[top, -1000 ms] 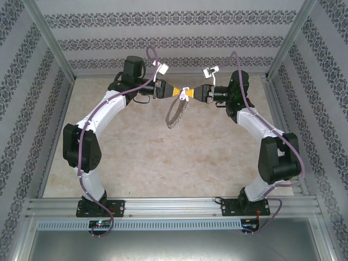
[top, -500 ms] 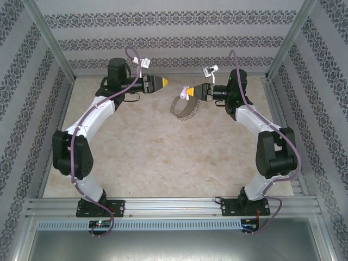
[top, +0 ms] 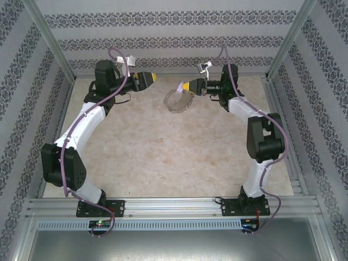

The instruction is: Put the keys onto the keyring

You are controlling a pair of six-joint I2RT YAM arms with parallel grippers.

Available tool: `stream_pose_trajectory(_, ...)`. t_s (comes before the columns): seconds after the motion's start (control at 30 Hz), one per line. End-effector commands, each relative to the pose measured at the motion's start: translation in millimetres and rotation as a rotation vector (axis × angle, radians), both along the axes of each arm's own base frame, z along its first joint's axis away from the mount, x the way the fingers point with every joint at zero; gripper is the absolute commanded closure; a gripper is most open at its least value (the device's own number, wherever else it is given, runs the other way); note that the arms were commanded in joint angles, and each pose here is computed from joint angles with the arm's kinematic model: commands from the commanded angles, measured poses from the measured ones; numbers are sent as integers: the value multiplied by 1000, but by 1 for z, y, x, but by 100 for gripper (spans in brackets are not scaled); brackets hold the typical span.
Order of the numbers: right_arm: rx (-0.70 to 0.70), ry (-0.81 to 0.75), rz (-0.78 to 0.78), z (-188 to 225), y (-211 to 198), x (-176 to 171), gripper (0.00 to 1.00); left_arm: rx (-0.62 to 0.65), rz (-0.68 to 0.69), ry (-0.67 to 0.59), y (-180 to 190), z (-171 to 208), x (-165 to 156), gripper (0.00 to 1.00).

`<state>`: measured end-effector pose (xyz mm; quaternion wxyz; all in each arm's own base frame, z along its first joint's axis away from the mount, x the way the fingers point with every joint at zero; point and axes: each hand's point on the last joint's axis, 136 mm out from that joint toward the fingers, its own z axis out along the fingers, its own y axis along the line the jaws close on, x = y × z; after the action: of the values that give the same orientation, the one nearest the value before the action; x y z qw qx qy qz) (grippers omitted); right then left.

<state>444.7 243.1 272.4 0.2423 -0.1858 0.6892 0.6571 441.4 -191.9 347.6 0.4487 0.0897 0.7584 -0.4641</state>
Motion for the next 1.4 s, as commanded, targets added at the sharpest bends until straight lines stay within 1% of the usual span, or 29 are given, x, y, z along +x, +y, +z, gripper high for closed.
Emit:
stream_pose_trajectory(0.0,13,-17,4,4,9,19,100,0,40,-30,12,12,-4,37)
stream_pose_trajectory(0.23,26,16,46,-11,37,55,100,-5,53,-15,16,9,-2,37)
stream_pose_trajectory(0.3,29,29,56,-17,46,63,100,-8,56,-12,17,8,-2,37)
stream_pose_trajectory(0.4,27,49,70,-30,57,65,100,-12,59,-12,18,9,-4,37)
stream_pose_trajectory(0.57,3,86,75,-63,69,48,100,-24,60,-6,18,7,-5,36)
stream_pose_trajectory(0.83,-45,119,75,-97,88,0,100,-48,59,6,17,3,-5,36)
stream_pose_trajectory(1.0,-62,118,80,-102,97,-19,100,-55,60,11,17,1,-7,36)
stream_pose_trajectory(1.2,-61,111,81,-95,97,-23,100,-56,59,8,18,1,-10,36)
stream_pose_trajectory(1.37,-65,136,92,-103,96,-27,100,-51,51,12,17,0,-11,36)
